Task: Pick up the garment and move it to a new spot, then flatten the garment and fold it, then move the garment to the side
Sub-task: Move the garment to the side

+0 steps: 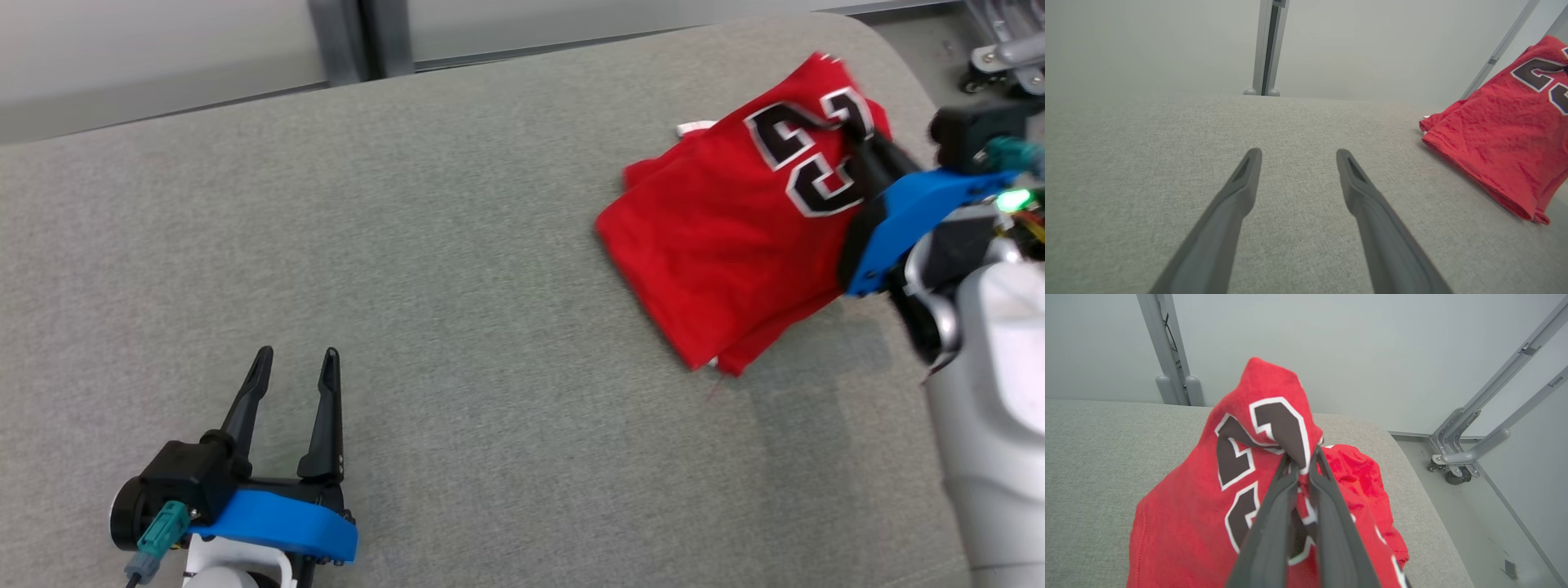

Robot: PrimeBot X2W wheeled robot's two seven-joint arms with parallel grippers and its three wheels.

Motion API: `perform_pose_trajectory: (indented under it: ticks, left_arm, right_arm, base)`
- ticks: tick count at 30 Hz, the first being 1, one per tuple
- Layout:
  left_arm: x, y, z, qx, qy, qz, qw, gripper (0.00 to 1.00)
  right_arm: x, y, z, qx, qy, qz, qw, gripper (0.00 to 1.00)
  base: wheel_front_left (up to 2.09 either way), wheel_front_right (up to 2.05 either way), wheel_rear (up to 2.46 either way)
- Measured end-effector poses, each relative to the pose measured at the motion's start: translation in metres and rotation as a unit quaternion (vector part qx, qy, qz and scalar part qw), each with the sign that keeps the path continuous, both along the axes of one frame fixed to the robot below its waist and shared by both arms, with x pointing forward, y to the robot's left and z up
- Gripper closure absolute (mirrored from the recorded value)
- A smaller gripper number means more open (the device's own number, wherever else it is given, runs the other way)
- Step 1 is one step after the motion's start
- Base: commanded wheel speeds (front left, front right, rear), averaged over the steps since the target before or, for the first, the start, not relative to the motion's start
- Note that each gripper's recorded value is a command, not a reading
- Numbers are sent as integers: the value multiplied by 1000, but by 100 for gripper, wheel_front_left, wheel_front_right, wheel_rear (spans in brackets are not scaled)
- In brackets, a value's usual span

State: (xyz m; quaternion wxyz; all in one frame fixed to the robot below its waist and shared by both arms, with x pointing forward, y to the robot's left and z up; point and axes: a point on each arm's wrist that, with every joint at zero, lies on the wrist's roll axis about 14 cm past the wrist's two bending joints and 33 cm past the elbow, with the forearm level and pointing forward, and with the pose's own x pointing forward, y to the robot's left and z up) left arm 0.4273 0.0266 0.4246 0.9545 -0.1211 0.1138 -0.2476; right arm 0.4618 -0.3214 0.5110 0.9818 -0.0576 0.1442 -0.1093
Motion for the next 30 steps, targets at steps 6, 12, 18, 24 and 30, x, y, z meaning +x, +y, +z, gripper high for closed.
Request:
perform_pose_trajectory:
  ticks: [6,12,18,24,30]
  left_arm:
    - [-2,17,-6,11,10,20,1000,0]
    - [-3,30,-11,20,16,33,999,0]
    - [-5,36,-10,24,16,41,999,0]
    - [-6,36,-2,23,6,44,999,0]
    - [-8,41,15,15,-14,61,998,0]
  right_arm:
    - [12,-37,-1,-15,24,-32,999,100]
    - [9,-73,-5,-11,21,-83,996,74]
    - [2,-90,-12,-25,13,-113,993,0]
    - [9,-63,-10,-26,-10,-81,996,0]
    - [22,-13,1,-27,-48,-12,998,0]
  base:
    - [0,0,0]
    - [0,0,0]
    - [0,0,0]
    - [0,0,0]
    - [0,0,0]
